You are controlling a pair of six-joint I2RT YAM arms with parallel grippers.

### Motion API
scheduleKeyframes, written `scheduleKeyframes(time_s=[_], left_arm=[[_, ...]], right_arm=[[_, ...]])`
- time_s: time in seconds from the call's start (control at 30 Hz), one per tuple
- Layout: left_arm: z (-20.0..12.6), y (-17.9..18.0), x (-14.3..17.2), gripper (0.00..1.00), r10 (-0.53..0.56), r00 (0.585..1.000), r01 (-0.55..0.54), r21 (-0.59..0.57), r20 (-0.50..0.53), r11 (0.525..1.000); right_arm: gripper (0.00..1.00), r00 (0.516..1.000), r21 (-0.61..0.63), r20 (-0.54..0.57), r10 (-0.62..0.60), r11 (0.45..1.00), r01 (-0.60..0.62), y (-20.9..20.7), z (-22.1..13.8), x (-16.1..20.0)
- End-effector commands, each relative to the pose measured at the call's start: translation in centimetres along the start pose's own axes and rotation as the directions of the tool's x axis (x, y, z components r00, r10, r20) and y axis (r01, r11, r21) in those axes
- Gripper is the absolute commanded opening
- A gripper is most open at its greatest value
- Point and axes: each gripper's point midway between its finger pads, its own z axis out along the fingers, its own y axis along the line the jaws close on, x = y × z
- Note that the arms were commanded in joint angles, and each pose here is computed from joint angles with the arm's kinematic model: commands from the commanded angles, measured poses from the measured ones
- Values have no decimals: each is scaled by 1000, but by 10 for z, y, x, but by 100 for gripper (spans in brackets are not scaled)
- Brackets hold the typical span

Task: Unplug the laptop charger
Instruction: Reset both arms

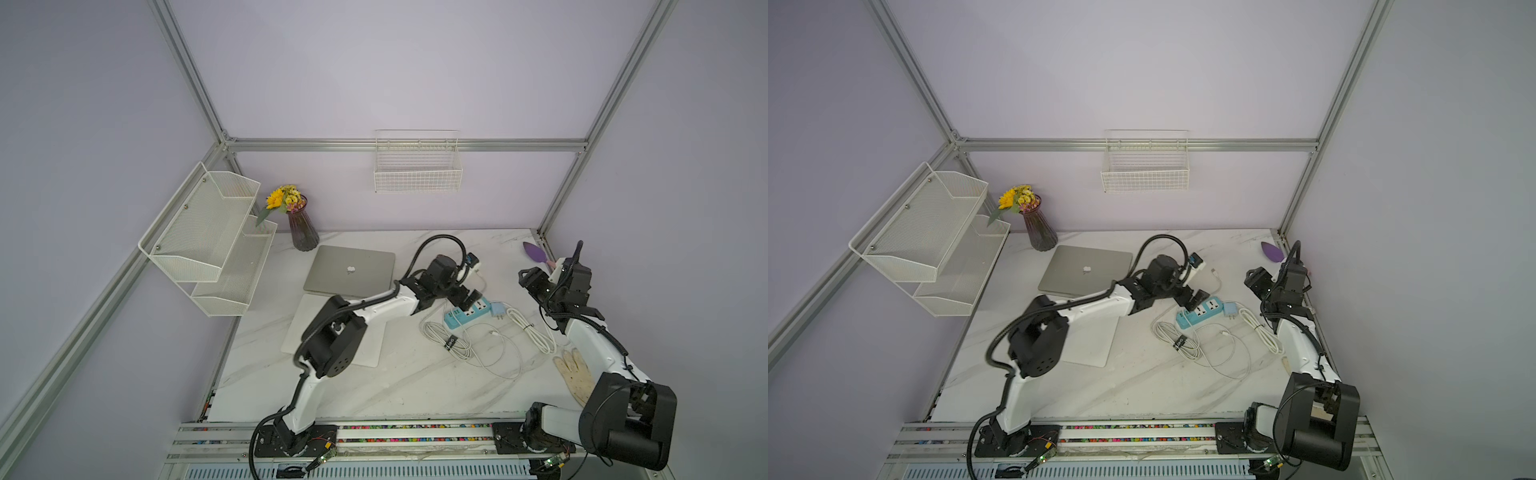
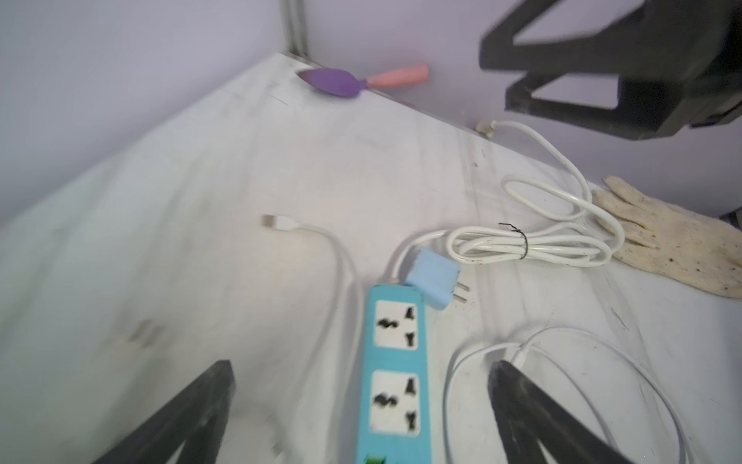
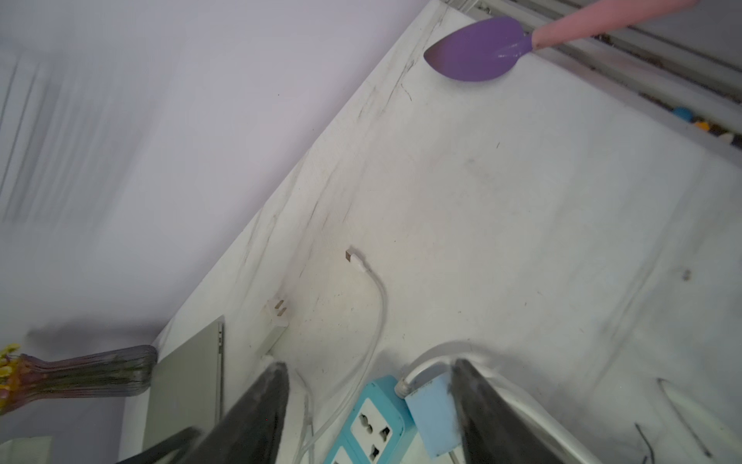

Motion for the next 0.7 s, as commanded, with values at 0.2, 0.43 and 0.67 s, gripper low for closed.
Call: scheduleKeyframes(time_s=[0.2, 0.43, 0.67], left_arm=[[-247, 208, 62, 100, -131, 991, 107, -825, 40, 555], [-327, 264, 197, 100, -336, 928, 241, -949, 163, 205], [-314, 286, 224, 100, -218, 966, 189, -953, 138, 235]], right_arm=[[88, 959, 176, 168, -227, 964, 197, -33, 2, -14], [97, 898, 326, 158, -411, 880, 345, -57, 34, 15], [97, 796, 337, 206, -570, 805, 489, -48, 60, 37]])
